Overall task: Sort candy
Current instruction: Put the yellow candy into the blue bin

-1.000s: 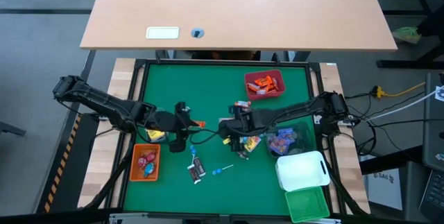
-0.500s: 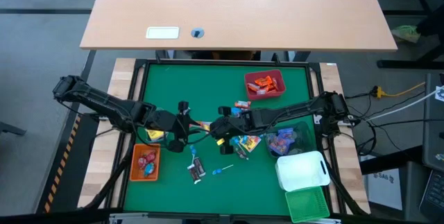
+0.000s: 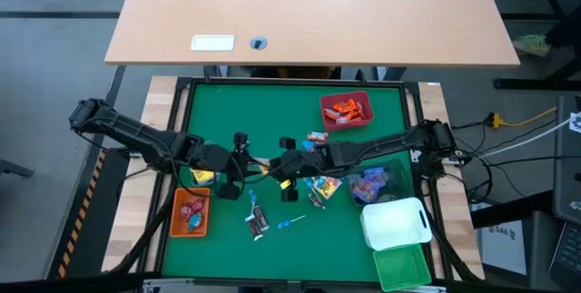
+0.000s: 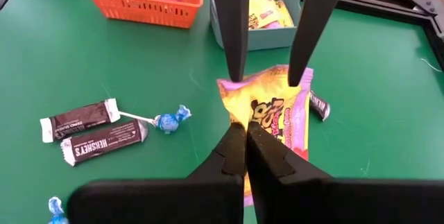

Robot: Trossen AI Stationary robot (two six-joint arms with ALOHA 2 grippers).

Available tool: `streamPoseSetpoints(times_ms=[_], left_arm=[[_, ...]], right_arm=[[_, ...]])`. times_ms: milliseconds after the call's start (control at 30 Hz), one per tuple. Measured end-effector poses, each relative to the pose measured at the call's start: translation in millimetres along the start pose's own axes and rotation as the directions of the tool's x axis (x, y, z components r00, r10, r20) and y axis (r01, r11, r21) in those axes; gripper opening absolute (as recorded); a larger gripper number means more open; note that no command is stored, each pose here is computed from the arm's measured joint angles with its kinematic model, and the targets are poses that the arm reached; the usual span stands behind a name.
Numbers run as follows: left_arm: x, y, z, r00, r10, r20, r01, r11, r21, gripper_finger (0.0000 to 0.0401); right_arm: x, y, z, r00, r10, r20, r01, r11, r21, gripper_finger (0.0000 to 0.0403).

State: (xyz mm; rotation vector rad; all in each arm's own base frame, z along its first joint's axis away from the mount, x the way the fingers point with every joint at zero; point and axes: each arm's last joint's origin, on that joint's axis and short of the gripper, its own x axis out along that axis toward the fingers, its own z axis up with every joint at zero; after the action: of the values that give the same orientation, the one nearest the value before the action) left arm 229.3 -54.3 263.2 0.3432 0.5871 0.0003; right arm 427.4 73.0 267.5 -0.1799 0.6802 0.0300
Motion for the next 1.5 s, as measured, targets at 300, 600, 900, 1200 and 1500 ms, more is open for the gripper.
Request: streamPoseSetpoints(times_ms=[300, 600, 900, 1200, 1500], left_arm=[[-0.1, -1.0, -6.0, 0.998, -0.014, -0.059, 0.015, 1.0, 0.02, 0.0099], [-0.2, -0.5, -6.9, 0.998, 0.004, -0.07, 0.003, 0.995, 0.099, 0.0098], [-0.2, -0.1, -6.8, 0.997, 0.021, -0.071, -0.014, 0.995, 0.096, 0.0044], [-0.2, -0.1, -7.1, 0.997, 0.02, -0.074, -0.015, 0.998, 0.067, 0.0003], [-9.4, 3.3, -4.8, 0.995, 0.013, -0.101, -0.01, 1.0, 0.03, 0.0]], right_arm=[[0.0, -0.2, 0.5, 1.0, -0.001, 0.005, 0.001, 1.0, 0.001, 0.0002], [0.0, -0.1, 4.9, 0.999, -0.002, 0.051, 0.002, 1.0, 0.009, 0.0003], [-0.2, 0.2, 7.0, 0.997, -0.004, 0.072, 0.003, 1.0, 0.012, 0.0003], [-0.2, 0.3, 6.6, 0.998, -0.003, 0.068, 0.002, 1.0, 0.012, 0.0003], [-0.2, 2.0, 5.5, 0.997, 0.057, 0.059, -0.057, 0.998, 0.006, 0.0082]])
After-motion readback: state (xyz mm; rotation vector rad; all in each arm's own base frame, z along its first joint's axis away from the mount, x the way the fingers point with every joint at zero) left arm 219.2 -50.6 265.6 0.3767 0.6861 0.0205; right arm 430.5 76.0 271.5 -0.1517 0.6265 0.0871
